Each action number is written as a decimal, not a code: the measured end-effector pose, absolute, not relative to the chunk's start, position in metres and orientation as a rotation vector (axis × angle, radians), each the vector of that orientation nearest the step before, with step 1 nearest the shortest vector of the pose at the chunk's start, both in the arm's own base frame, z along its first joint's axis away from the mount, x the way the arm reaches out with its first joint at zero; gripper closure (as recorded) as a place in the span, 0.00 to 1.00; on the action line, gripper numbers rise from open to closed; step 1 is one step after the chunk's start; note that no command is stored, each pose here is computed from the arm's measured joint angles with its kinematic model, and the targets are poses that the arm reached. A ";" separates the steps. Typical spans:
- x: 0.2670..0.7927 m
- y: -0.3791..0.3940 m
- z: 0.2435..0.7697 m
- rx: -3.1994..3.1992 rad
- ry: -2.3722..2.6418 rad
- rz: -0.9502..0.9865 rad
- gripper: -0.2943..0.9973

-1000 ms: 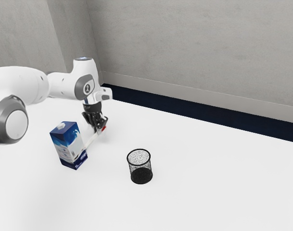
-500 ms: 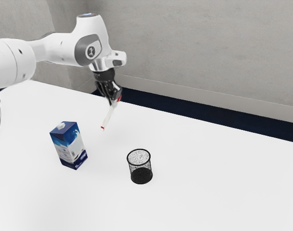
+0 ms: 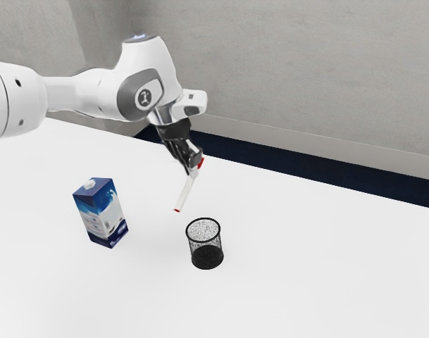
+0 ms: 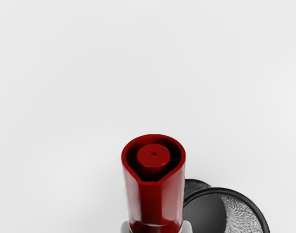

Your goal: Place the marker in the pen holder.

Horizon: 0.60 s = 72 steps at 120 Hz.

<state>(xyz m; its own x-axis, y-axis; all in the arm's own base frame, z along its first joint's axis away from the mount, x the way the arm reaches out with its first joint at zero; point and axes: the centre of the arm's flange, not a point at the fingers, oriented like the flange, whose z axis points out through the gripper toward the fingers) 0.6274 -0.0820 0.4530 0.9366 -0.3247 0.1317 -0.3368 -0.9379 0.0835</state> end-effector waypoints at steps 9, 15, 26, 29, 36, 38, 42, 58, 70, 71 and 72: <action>0.629 -0.098 0.453 2.958 -0.526 0.224 0.83; 0.630 -0.107 0.451 2.938 -0.533 0.253 0.83; 0.626 -0.112 0.435 2.886 -0.500 0.273 0.83; 0.625 -0.112 0.431 2.872 -0.489 0.281 0.83; 0.624 -0.111 0.427 2.848 -0.479 0.314 0.83; 0.625 -0.112 0.427 2.842 -0.481 0.326 0.83; 0.625 -0.114 0.428 2.831 -0.492 0.348 0.83; 0.613 -0.118 0.430 2.810 -0.536 0.416 0.83; 0.597 -0.112 0.426 2.811 -0.558 0.445 0.83; 0.596 -0.112 0.426 2.811 -0.560 0.447 0.83; 0.596 -0.112 0.425 2.811 -0.562 0.449 0.83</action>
<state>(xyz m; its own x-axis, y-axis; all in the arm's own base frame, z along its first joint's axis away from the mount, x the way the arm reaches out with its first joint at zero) 0.5956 -0.1118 0.4253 0.8788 -0.3331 0.3418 -0.4067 -0.8974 0.1709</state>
